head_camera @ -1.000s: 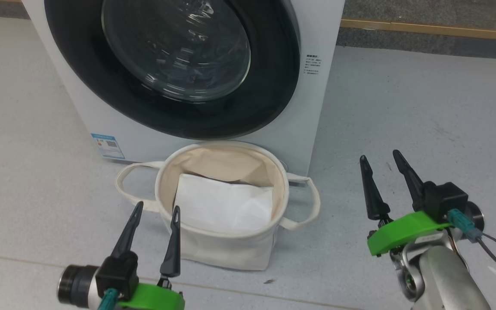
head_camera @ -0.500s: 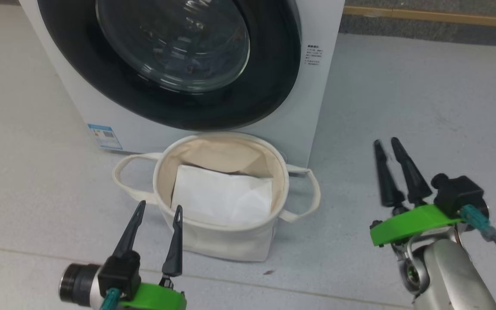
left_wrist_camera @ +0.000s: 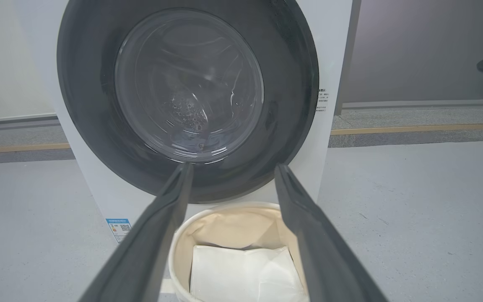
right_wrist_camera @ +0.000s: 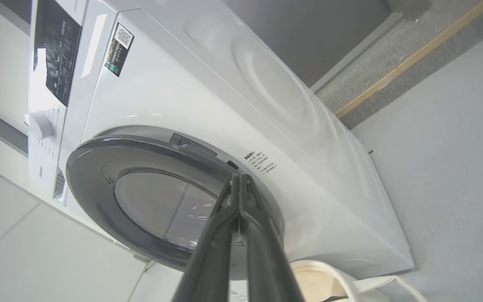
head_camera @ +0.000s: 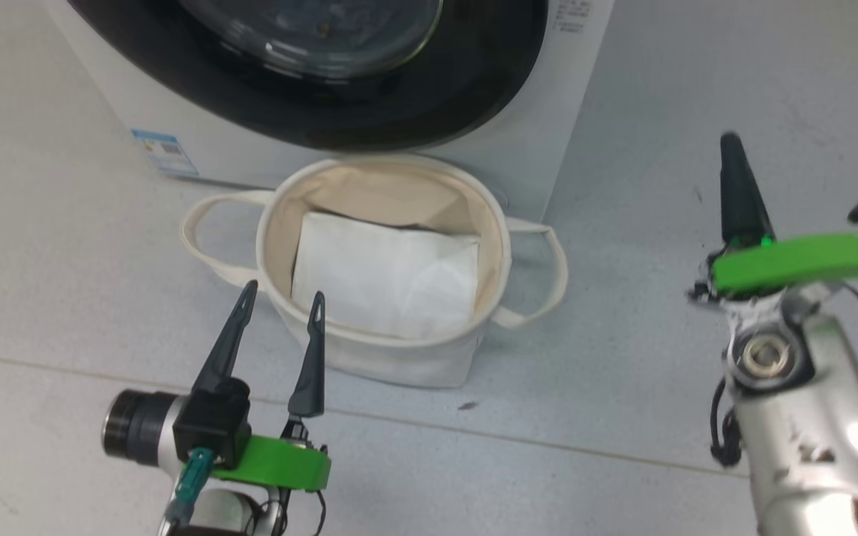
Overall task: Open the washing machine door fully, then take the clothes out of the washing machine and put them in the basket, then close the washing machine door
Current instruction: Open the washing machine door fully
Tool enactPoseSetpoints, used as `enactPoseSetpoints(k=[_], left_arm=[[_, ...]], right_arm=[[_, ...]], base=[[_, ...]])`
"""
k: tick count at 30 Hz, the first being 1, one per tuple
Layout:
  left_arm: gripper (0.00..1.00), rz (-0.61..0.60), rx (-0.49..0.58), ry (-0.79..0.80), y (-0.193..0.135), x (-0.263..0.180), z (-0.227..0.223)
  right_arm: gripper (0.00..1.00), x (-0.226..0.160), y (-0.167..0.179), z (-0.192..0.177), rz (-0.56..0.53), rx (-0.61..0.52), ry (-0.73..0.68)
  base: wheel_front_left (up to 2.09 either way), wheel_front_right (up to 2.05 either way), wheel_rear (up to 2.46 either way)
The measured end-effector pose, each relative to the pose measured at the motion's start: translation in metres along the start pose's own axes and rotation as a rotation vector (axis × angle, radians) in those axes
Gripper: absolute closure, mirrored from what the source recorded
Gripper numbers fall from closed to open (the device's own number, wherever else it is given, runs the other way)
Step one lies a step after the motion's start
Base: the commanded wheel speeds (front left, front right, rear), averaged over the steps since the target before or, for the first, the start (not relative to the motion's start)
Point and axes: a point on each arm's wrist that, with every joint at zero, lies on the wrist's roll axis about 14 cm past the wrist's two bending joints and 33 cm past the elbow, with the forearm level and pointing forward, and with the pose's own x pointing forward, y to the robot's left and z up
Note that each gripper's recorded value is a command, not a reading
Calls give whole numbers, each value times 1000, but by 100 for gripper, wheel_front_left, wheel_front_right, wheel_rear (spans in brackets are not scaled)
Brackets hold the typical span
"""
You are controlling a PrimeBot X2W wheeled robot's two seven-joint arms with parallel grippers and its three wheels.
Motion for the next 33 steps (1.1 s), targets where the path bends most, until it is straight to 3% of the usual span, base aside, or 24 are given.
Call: enactPoseSetpoints(k=[5,11,23,33], left_arm=[[0,-13,2,26,-3,12,-15],[0,-40,-13,51,-11,28,-33],[0,-51,-18,91,-12,44,-59],[0,-42,-9,119,-10,51,-77]], right_arm=[[100,37,-3,-2,-6,298,70],[100,77,-12,-15,2,487,200],[100,131,-32,-73,-18,782,462],[100,169,-22,-96,-1,839,569]], base=[[0,0,0],[0,0,0],[0,0,0],[0,0,0]])
